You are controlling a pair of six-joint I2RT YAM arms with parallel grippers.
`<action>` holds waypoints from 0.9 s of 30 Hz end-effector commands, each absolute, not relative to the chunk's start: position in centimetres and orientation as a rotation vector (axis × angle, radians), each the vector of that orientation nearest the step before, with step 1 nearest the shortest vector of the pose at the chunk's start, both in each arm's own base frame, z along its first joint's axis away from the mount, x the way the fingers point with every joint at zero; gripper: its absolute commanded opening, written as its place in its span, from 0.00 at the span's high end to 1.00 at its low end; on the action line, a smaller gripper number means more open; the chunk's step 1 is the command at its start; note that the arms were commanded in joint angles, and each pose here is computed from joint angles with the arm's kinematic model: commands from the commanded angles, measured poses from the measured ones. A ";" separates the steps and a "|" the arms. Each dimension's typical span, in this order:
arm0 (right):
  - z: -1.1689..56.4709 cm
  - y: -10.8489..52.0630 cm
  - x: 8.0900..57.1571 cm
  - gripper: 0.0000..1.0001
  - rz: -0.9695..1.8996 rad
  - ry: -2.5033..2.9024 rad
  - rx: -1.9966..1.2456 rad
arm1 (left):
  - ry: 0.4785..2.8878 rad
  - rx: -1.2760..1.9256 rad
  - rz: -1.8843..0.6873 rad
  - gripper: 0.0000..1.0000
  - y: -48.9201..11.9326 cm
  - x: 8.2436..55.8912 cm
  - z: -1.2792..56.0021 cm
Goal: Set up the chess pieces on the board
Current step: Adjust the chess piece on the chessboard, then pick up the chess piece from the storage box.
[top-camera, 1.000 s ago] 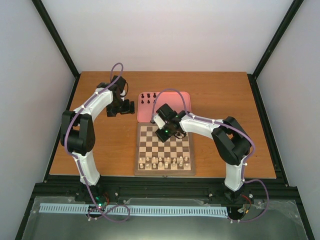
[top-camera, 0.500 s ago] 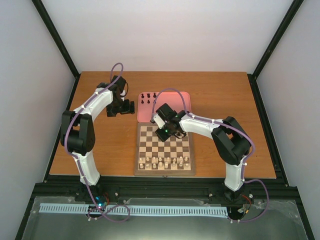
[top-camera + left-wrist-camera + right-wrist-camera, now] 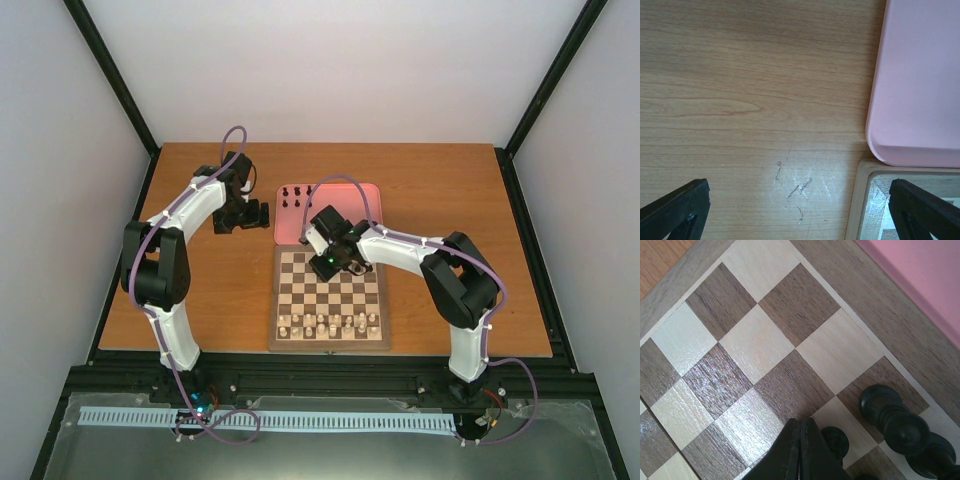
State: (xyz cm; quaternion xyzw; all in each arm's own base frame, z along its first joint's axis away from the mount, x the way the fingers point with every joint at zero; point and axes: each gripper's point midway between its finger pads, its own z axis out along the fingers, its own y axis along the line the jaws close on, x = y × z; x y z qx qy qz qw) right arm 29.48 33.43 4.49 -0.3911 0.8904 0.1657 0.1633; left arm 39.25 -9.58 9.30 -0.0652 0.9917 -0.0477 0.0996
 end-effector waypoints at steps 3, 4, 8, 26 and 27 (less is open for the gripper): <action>4.2 33.6 28.6 0.97 0.490 2.549 -1.157 | 2.912 -0.182 -0.161 0.00 -9.8 39.7 9.7; 4.7 33.8 28.4 0.97 0.513 2.536 -1.169 | 2.913 -0.183 -0.159 0.00 -9.8 39.7 9.6; 8.8 35.0 27.6 0.92 0.631 2.431 -1.227 | 2.913 -0.182 -0.158 0.00 -9.8 39.7 9.7; 16.6 33.6 40.6 0.54 0.490 2.369 -0.836 | 2.885 -0.181 -0.177 0.00 -9.9 39.7 11.0; 16.3 33.5 42.1 0.53 0.477 2.372 -0.801 | 2.885 -0.180 -0.178 0.00 -9.9 39.7 11.0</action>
